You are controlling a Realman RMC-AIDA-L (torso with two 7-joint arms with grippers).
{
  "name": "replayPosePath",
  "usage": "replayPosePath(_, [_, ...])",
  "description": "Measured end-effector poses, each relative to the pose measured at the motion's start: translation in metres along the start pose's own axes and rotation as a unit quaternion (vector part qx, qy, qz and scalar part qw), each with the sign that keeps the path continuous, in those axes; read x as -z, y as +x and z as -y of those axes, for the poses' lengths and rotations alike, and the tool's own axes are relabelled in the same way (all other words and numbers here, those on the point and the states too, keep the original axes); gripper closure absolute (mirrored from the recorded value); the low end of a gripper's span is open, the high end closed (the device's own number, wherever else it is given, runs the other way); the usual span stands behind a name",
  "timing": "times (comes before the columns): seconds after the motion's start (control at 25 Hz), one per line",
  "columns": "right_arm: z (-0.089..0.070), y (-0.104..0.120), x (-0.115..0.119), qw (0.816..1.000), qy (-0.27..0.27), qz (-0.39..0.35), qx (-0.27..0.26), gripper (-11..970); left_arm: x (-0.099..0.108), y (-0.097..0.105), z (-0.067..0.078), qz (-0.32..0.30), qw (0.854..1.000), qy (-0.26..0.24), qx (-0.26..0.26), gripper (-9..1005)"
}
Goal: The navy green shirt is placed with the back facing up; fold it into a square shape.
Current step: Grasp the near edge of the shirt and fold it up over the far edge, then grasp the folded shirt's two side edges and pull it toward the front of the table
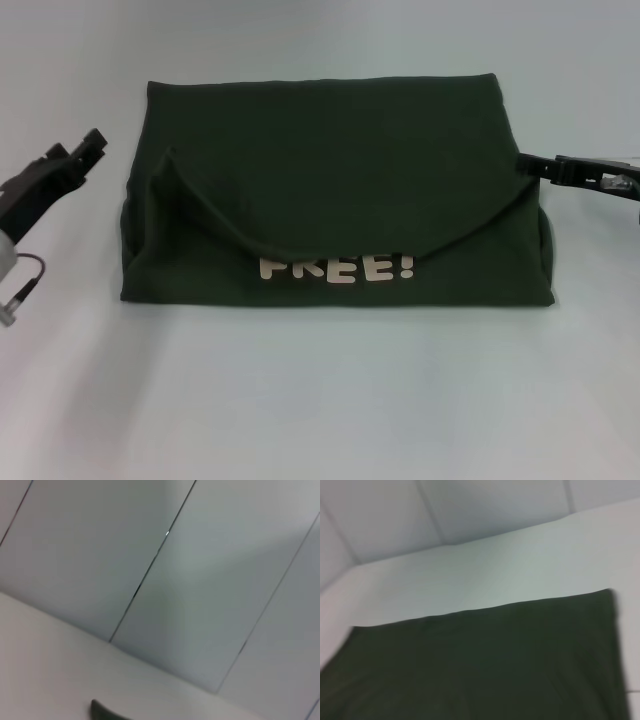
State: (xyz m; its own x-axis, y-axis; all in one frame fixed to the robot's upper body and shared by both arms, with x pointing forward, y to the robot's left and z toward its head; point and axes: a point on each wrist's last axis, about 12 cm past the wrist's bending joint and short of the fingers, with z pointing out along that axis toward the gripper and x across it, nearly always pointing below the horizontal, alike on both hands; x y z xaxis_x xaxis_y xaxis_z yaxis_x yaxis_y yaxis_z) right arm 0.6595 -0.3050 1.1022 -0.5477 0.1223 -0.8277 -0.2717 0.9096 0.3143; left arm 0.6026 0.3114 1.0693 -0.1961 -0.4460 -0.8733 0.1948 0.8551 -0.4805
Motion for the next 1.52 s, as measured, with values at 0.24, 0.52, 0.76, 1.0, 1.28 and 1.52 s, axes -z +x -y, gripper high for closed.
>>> replayPosePath(0.24, [-0.003, 0.005, 0.027, 0.994, -0.104, -0.018, -0.041, 278, 0.041, 0.002, -0.008, 0.011, 0.998, 0.065, -0.004, 392])
replayPosePath(0.52, [-0.001, 0.017, 0.054, 0.978, -0.18, -0.002, -0.102, 271, 0.065, 0.018, -0.009, -0.058, 0.992, 0.089, -0.07, 314])
replayPosePath(0.76, [0.001, 0.028, 0.059, 0.976, -0.181, -0.002, -0.121, 272, 0.059, 0.038, -0.013, -0.133, 0.981, 0.062, -0.129, 315])
replayPosePath(1.0, [0.001, 0.035, 0.058, 0.976, -0.173, -0.004, -0.129, 273, 0.044, 0.053, -0.01, -0.171, 0.969, 0.04, -0.174, 316])
replayPosePath(1.28, [0.004, 0.039, 0.057, 0.977, -0.162, -0.001, -0.139, 274, 0.035, 0.053, -0.011, -0.182, 0.962, 0.022, -0.202, 317])
replayPosePath(1.52, [0.006, 0.04, 0.057, 0.978, -0.154, 0.0, -0.142, 274, 0.031, 0.056, -0.007, -0.194, 0.957, 0.029, -0.216, 318])
